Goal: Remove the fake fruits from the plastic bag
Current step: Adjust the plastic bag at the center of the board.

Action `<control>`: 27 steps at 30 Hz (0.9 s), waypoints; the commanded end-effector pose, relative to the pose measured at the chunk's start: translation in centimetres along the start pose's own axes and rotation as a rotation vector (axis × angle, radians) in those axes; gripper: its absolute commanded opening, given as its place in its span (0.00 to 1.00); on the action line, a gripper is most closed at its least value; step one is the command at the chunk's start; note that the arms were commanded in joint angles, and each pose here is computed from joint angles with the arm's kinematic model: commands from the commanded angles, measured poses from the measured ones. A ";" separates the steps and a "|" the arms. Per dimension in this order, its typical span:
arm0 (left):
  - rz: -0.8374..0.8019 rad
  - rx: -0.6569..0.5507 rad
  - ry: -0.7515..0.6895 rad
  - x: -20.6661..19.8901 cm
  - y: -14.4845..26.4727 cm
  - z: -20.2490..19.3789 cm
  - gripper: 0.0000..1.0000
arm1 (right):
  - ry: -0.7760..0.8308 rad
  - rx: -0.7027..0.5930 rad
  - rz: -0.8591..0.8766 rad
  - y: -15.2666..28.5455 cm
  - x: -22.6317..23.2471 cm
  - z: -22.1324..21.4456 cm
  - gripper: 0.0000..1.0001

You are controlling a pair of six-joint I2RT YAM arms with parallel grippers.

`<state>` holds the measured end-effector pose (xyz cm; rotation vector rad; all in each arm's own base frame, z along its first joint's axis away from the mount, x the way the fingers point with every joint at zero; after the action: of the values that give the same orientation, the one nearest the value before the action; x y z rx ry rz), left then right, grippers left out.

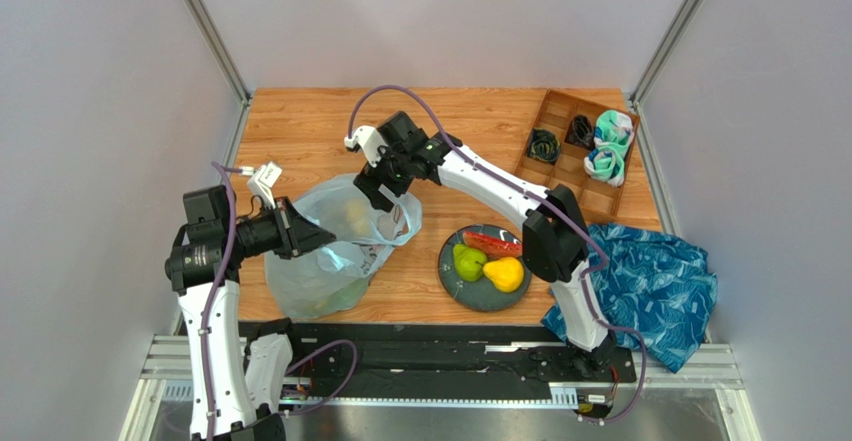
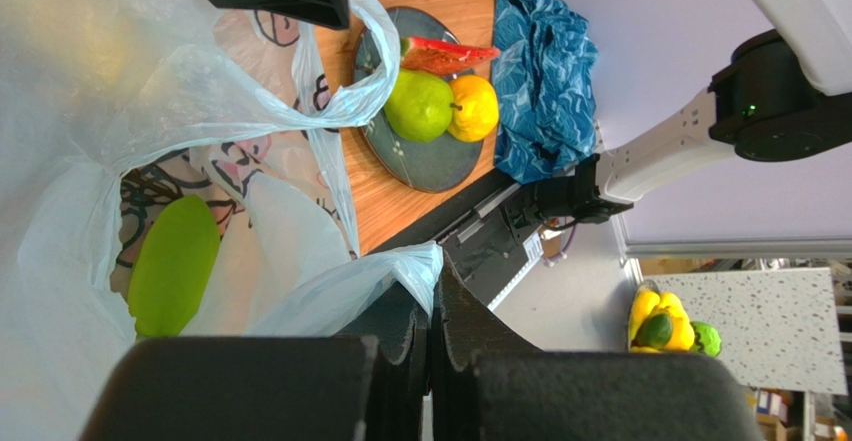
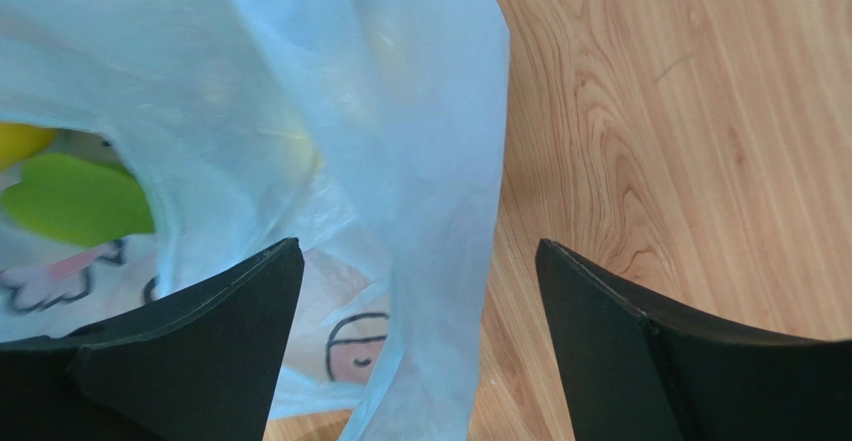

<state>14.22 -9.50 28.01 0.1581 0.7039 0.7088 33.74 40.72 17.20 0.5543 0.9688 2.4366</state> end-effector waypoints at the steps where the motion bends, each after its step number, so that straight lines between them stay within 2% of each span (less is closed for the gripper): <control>1: 0.005 0.004 -0.039 0.3 0.1 0.7 0.00 | -0.026 -0.031 -0.082 -0.3 -1.1 1.4 0.67; 3: 0.017 0.014 -0.036 1.2 -0.1 1.7 0.00 | -0.021 -0.030 -0.063 -1.0 -1.4 1.7 0.41; 4: 0.029 0.019 -0.057 1.7 -0.2 2.3 0.00 | -0.027 -0.021 -0.046 -1.0 -1.5 1.8 0.16; 7: 0.067 0.050 -0.111 3.2 -0.4 5.6 0.00 | -0.037 -0.104 0.047 0.6 -1.0 5.0 0.00; 9: 0.083 0.084 -0.191 4.1 -0.9 8.7 0.00 | -0.044 -0.171 0.075 2.0 -1.3 7.3 0.00; 10: 0.119 0.113 -0.233 4.7 -0.9 9.5 0.00 | -0.036 -0.267 0.096 3.8 -1.1 10.4 0.00; 11: 0.134 0.122 -0.260 4.9 -1.0 10.8 0.00 | -0.056 -0.312 0.113 4.8 -1.8 11.7 0.00; 12: 0.154 0.101 -0.328 4.9 -1.1 14.1 0.00 | -0.107 -0.369 0.125 6.1 -1.9 13.3 0.00; 14: 0.201 0.082 -0.393 4.7 -0.5 17.3 0.00 | -0.122 -0.509 0.160 8.9 -2.1 16.7 0.00; 15: 0.226 0.020 -0.477 3.9 0.3 21.1 0.00 | -0.163 -0.546 0.173 10.0 -2.5 17.5 0.00; 17: 0.256 0.010 -0.535 3.7 0.8 23.1 0.00 | -0.163 -0.620 0.179 12.6 -2.6 18.6 0.00; 18: 0.279 -0.045 -0.612 2.1 2.0 24.7 0.00 | -0.181 -0.630 0.190 13.4 -2.2 18.7 0.00; 20: 0.242 -0.044 -0.689 0.5 2.8 24.3 0.00 | -0.201 -0.619 0.214 15.4 -1.3 18.0 0.00; 21: 0.216 -0.019 -0.700 0.2 2.7 23.5 0.00 | -0.251 -0.533 0.212 13.5 -1.8 15.6 0.00; 23: 0.189 0.069 -0.719 -0.7 3.2 20.1 0.00 | -0.302 -0.444 0.209 12.8 -1.6 12.5 0.00; 24: 0.138 0.191 -0.618 1.0 1.6 16.4 0.00 | -0.363 -0.344 0.193 11.1 -1.8 8.6 0.00; 26: 0.119 0.289 -0.553 0.8 1.8 11.2 0.00 | -0.476 -0.228 0.158 9.7 -2.1 4.1 0.00; 27: 0.063 0.424 -0.428 2.2 0.5 6.2 0.00 | -0.524 -0.192 0.145 9.7 -1.9 2.2 0.00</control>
<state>27.47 -5.85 43.64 0.4683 -0.0011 0.7837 38.57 36.25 31.24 0.8616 0.3163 2.4505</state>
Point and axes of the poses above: each gripper's point midway between its finger pads, its own y axis back along the fingers, its own x axis along the line the jaws close on, z = x × y, the point moved 3 cm from there along y, back along the fingers, and after that the axes turned 15 degrees about -y, right-handed, at the moved point
